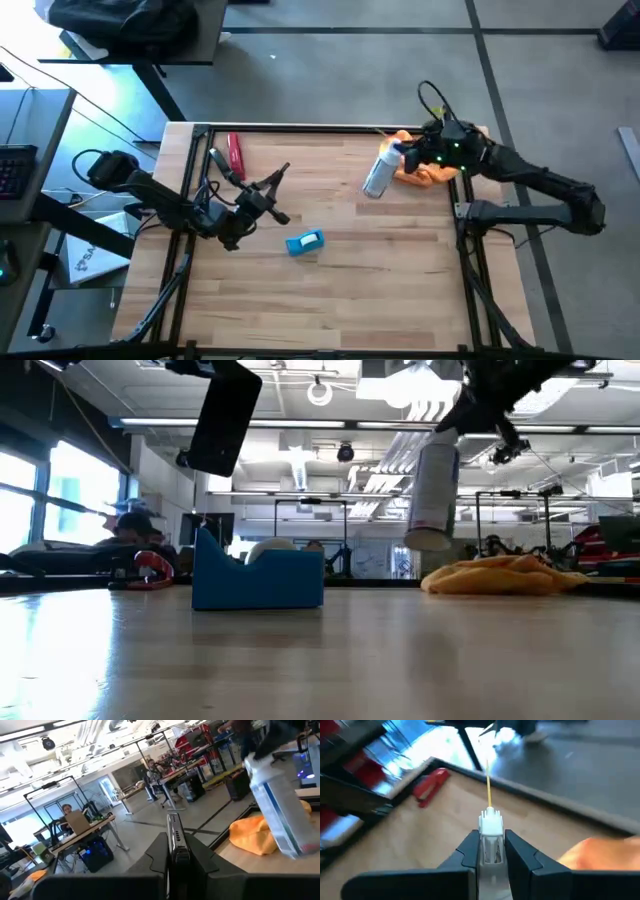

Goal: Apply microfiber cloth
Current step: Spray the front of the black cellphone using the white spray bottle

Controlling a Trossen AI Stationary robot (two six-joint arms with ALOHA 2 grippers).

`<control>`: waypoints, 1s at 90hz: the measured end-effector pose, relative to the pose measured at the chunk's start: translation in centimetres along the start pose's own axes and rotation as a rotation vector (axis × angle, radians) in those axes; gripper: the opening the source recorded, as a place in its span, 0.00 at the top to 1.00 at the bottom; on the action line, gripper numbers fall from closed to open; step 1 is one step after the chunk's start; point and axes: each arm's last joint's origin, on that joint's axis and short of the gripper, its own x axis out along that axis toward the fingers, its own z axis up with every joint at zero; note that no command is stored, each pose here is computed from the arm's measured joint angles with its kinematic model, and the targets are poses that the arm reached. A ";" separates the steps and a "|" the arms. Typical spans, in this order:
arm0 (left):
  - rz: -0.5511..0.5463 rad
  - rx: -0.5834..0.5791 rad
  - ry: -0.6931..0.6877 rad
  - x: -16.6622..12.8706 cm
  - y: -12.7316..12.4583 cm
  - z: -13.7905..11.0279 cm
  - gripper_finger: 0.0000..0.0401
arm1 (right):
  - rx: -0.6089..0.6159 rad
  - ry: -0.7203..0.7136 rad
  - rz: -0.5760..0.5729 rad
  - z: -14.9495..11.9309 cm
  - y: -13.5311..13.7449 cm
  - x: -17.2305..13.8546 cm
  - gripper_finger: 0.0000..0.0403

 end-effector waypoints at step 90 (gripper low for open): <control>0.000 -0.021 0.002 -0.1 0.0 0.0 0.97 | -0.376 0.159 0.198 -8.3 3.6 -7.5 0.92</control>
